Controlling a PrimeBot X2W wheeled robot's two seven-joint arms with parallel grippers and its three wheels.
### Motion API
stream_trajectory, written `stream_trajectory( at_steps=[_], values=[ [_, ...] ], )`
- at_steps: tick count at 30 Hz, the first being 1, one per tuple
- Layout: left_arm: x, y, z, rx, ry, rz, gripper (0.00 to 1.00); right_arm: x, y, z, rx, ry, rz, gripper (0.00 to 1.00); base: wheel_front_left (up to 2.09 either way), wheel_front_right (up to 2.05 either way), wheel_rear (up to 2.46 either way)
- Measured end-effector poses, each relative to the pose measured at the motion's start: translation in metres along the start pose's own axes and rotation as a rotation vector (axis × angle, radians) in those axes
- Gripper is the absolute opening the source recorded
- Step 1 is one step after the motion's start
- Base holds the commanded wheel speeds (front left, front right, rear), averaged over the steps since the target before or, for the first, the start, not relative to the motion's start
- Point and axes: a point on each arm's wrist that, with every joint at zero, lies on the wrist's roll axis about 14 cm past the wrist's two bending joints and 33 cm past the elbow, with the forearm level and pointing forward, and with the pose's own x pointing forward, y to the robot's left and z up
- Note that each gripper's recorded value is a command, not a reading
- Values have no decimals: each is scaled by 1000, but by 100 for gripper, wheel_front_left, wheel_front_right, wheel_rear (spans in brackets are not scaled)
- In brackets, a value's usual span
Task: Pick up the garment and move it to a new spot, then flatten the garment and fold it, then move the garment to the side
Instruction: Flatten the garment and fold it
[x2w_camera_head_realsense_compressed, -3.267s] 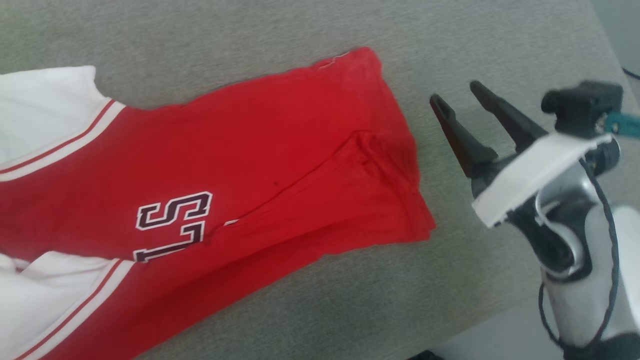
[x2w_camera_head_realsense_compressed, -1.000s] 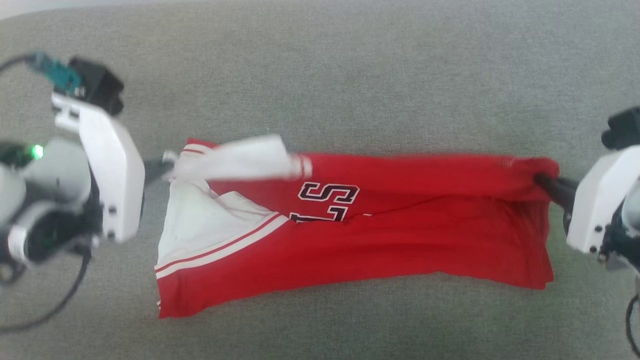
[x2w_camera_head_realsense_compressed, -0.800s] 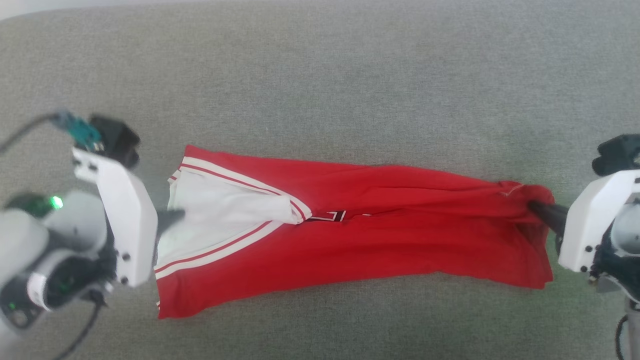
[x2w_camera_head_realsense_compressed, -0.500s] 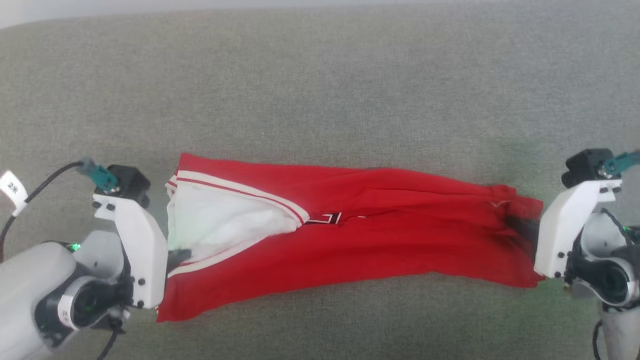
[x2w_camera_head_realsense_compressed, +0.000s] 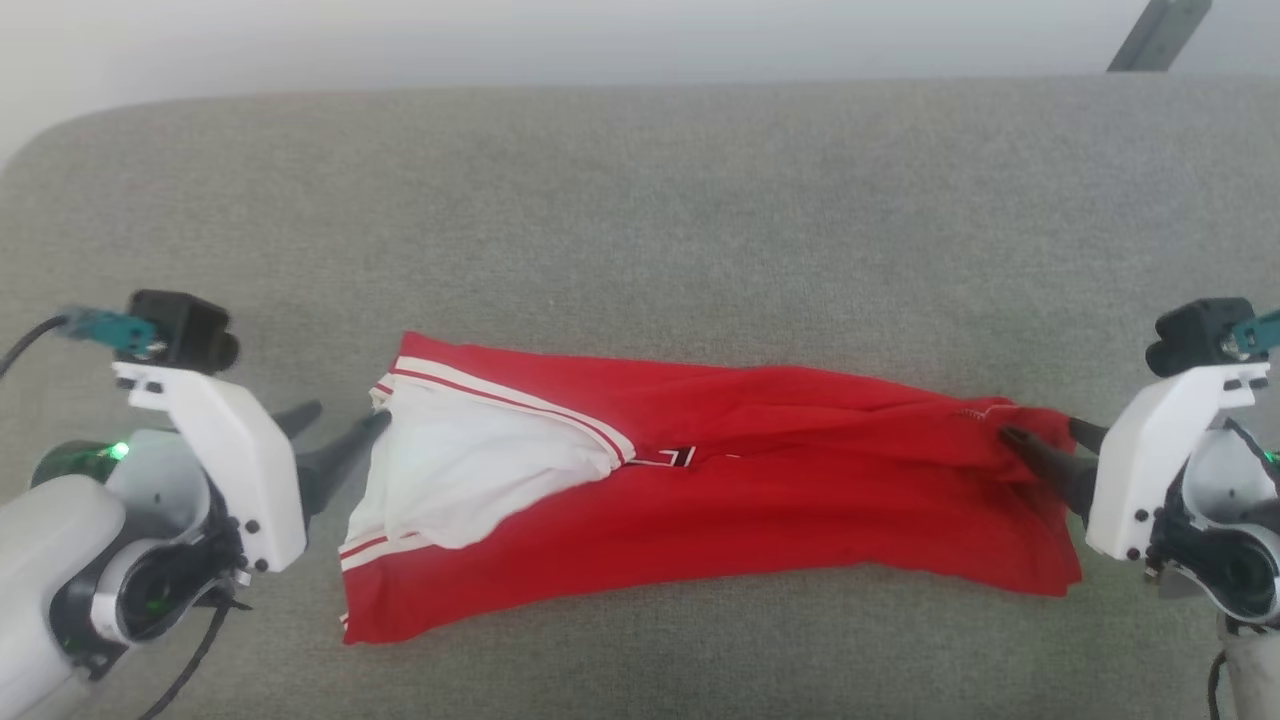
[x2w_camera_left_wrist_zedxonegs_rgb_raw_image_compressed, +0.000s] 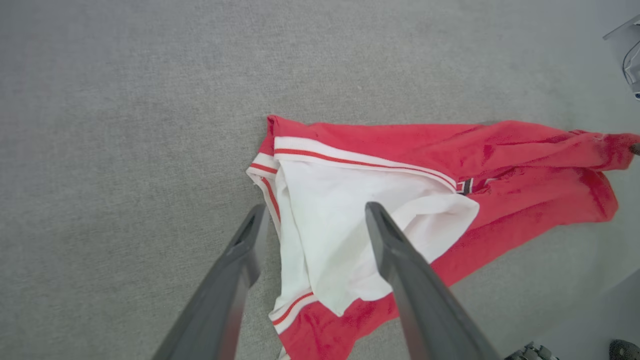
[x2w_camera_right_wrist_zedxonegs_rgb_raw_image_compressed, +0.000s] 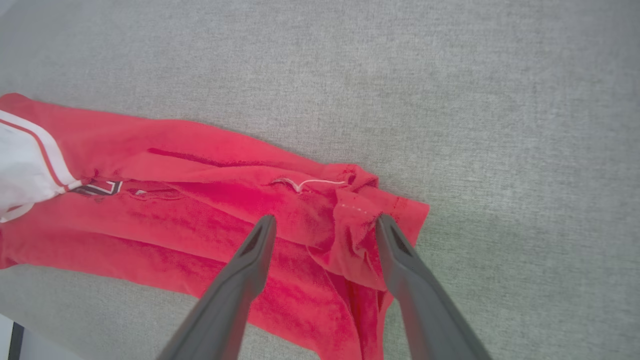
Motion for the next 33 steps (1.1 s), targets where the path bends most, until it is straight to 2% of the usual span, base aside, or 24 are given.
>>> stream_trajectory(
  at_steps=[9,12,18,24,33],
  values=[
    [-32,20,31,64,-342,64,100,-15,-13,2,12,-34,-45,100,0,0,0],
    [-45,37,32,37,-468,115,100,-16,-22,-3,47,-14,-66,100,0,0,0],
    [-61,70,22,0,-532,233,100,-10,-33,-19,103,64,-89,100,0,0,0],
    [-74,93,15,-62,-630,319,100,8,-24,-35,144,146,-58,100,0,0,0],
    [-86,112,-20,-107,-691,400,100,39,-10,-43,130,247,-17,100,0,0,0]
  ],
)
